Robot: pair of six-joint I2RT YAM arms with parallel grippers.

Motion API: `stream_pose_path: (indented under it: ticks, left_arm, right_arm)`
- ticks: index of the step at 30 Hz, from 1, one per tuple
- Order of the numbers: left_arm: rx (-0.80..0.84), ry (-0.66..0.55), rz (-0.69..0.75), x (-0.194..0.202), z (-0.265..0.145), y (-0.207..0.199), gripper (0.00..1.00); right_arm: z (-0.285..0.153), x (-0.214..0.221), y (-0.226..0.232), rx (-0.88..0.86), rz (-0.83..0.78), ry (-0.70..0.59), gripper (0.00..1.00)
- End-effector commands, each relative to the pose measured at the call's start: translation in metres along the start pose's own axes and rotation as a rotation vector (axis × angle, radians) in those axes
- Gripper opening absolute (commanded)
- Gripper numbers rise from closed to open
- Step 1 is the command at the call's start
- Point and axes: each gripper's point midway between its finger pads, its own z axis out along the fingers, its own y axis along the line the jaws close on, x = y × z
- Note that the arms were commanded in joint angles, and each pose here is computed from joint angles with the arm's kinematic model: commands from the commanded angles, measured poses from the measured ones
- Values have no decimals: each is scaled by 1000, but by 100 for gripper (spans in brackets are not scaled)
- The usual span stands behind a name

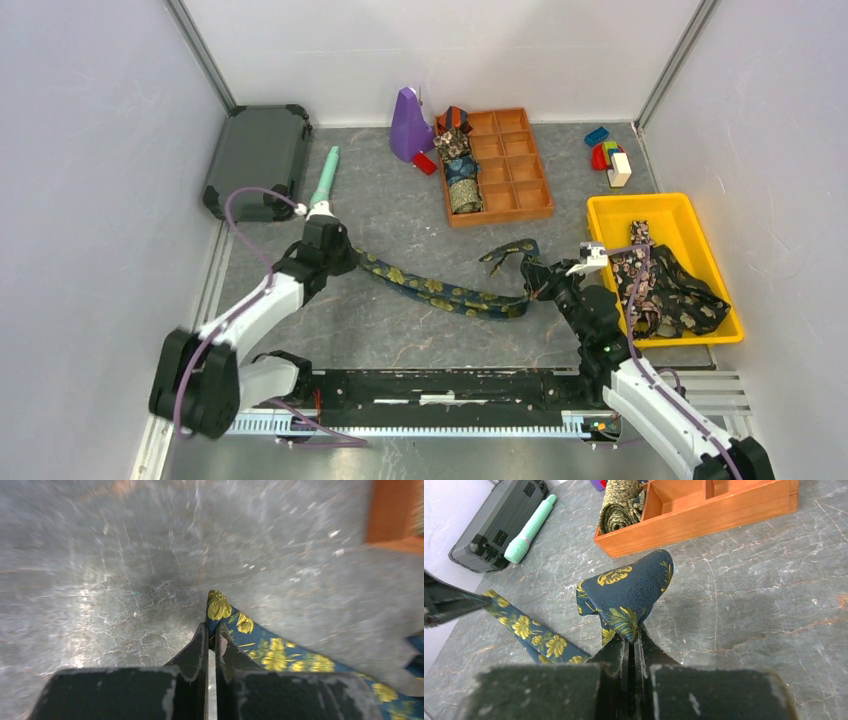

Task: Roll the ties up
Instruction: Place the tie at the center of the board, then flatten out the tie at the center of the board.

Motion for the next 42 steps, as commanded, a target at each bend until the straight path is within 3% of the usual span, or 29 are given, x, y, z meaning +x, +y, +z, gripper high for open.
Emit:
stream_pose_path:
  ticks: [1, 5, 8, 13, 16, 21, 24, 30, 35, 42]
  left_arm:
    - [-33, -242, -42, -48, -50, 9, 2]
    - [-132, -387, -155, -53, -81, 42, 2]
    - [-171, -424, -224, -37, -88, 65, 2]
    - [-209, -402, -289, -9, -85, 85, 2]
    - [-213, -392, -308, -4, -85, 88, 2]
    - [-202, -418, -304, -6, -89, 89, 3]
    - [-183, -437, -300, -8, -91, 88, 4]
    - [-154, -444, -291, -5, -84, 85, 5]
    - [-180, -430, -284, -4, -81, 88, 5]
    - [-184, -452, -282, -6, -83, 90, 5]
  right_arm:
    - [4, -9, 12, -90, -40, -78, 0]
    - [5, -17, 19, -142, -22, -154, 0]
    - [5, 5, 7, -108, 11, -91, 1]
    - [0, 49, -5, -67, 64, 87, 48]
    - [-2, 54, -10, -38, 65, 119, 58]
    - [0, 29, -16, 14, -12, 41, 58]
    - [6, -3, -1, -2, -152, 20, 57]
    - [15, -26, 12, 12, -448, 181, 61]
    - [27, -31, 39, -27, -622, 219, 64]
    - [54, 4, 68, -32, -961, 403, 63]
